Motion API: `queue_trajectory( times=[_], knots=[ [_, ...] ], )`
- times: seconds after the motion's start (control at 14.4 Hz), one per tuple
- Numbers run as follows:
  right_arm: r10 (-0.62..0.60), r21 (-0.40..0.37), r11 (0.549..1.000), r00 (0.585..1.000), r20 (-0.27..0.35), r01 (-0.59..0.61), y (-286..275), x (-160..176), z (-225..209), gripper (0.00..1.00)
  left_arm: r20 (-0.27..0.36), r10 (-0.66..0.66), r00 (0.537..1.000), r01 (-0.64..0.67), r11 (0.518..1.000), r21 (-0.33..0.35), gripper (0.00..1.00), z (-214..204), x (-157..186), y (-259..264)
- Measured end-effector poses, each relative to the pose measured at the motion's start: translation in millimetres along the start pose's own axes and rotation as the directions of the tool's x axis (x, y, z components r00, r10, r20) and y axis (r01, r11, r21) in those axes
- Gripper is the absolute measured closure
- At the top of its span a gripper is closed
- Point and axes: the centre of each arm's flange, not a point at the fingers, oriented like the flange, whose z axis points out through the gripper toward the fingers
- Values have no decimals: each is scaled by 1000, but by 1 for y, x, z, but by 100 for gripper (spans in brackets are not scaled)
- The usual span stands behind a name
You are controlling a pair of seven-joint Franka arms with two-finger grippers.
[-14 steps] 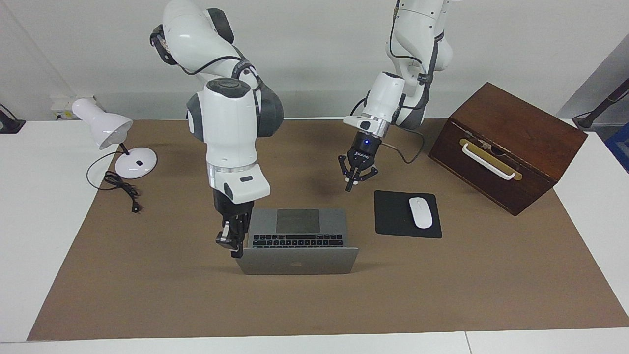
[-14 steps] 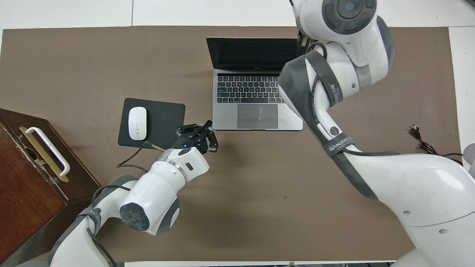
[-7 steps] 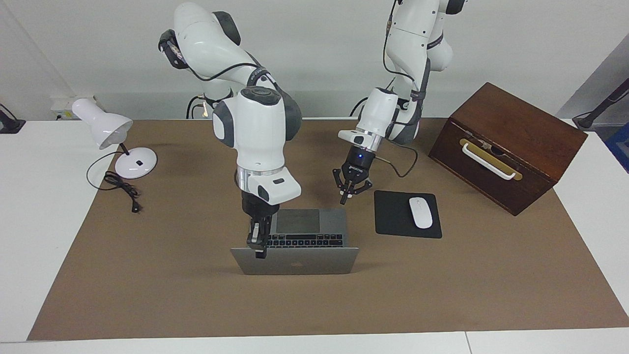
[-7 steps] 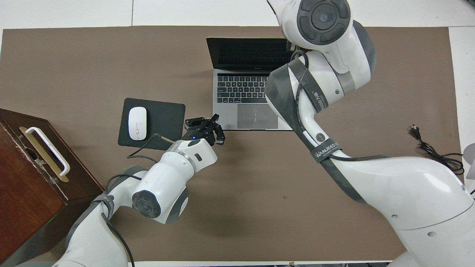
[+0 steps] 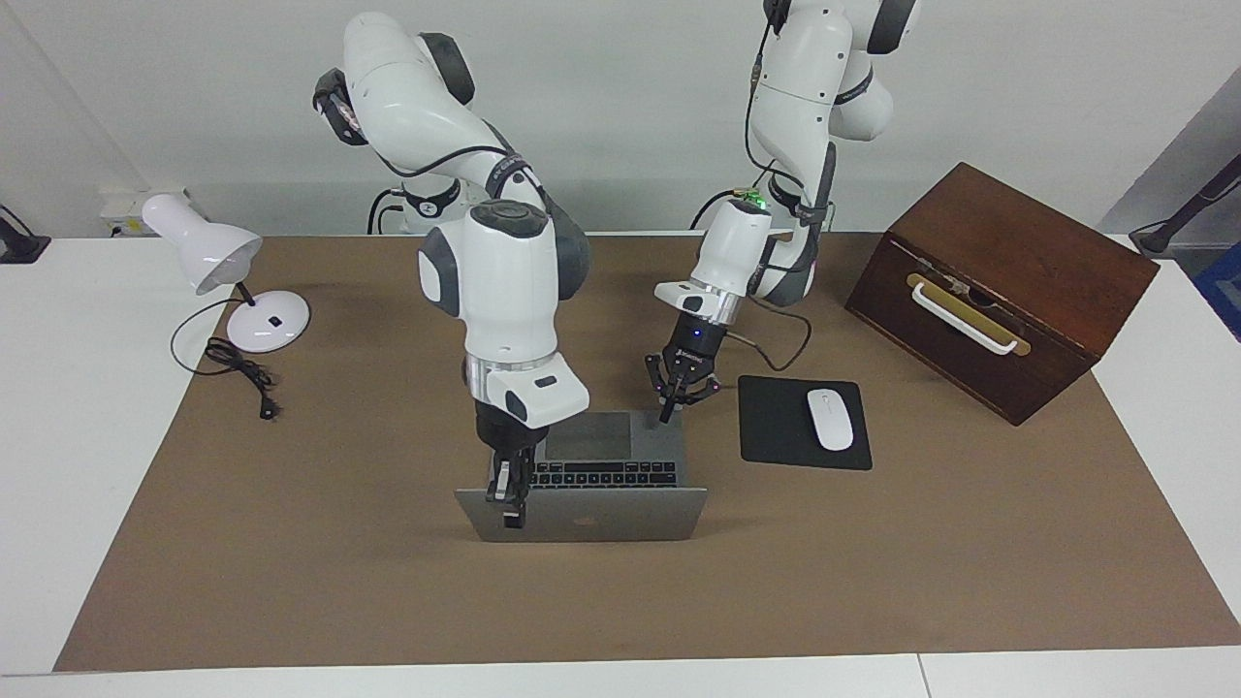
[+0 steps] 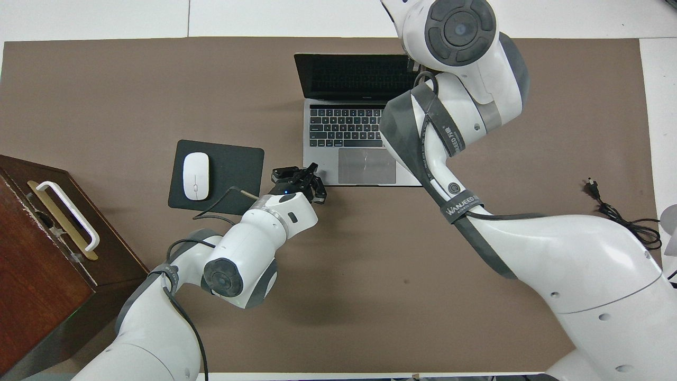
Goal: Close laptop with both arms
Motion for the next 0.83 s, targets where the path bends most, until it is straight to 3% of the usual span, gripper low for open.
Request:
queue_trajectory(
  times=[0.83],
  knots=[
    [-5, -8, 1000, 1000, -11, 5, -1, 4, 2, 99, 30, 69, 997, -69, 998, 1, 99, 11, -14, -5]
  ],
)
